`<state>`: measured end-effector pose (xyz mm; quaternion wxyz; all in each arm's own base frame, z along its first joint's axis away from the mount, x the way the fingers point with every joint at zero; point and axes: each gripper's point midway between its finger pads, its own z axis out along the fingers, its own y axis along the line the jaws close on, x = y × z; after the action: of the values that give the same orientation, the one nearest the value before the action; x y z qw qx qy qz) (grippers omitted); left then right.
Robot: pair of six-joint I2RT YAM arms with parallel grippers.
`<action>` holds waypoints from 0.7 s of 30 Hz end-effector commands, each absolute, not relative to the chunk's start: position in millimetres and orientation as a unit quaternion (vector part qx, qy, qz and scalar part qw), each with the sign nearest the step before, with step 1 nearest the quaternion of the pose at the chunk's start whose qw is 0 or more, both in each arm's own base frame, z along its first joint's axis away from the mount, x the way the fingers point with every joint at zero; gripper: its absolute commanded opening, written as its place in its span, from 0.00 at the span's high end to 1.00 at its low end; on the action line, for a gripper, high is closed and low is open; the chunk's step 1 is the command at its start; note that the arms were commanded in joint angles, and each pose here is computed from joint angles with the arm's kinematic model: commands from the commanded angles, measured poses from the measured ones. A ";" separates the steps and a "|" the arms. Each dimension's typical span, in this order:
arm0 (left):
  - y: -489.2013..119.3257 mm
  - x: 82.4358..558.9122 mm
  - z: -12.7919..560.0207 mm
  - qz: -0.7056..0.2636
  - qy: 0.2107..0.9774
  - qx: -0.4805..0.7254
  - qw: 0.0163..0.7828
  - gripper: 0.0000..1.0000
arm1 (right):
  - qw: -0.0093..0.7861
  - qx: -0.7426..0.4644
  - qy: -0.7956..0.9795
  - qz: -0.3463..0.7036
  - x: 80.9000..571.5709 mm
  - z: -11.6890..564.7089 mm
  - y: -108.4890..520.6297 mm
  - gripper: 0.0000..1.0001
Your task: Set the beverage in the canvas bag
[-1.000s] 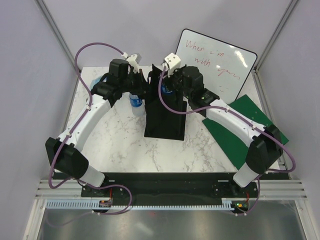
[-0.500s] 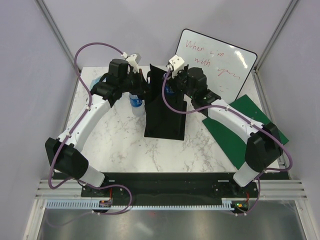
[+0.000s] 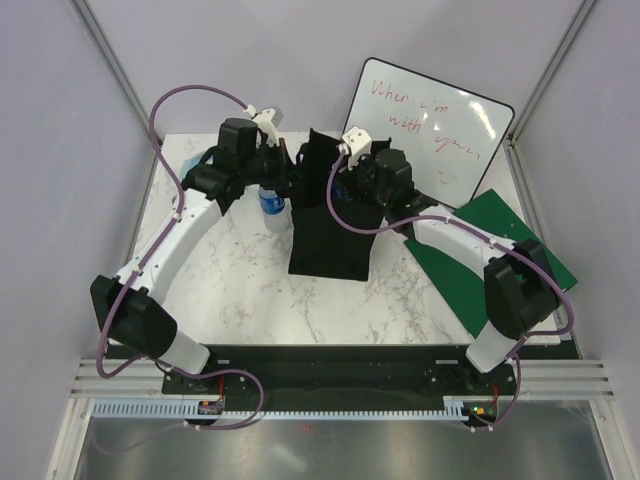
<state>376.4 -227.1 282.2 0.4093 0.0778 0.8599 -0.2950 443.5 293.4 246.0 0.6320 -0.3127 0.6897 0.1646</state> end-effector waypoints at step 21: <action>-224.3 368.3 322.6 -0.308 0.832 0.084 0.454 0.98 | 0.654 -0.261 0.687 0.182 446.3 243.2 281.2 0.61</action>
<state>373.0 -227.9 286.4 0.4122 0.0800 0.8577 -0.2967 436.2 287.3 211.4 0.6168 -0.2818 0.7097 0.1909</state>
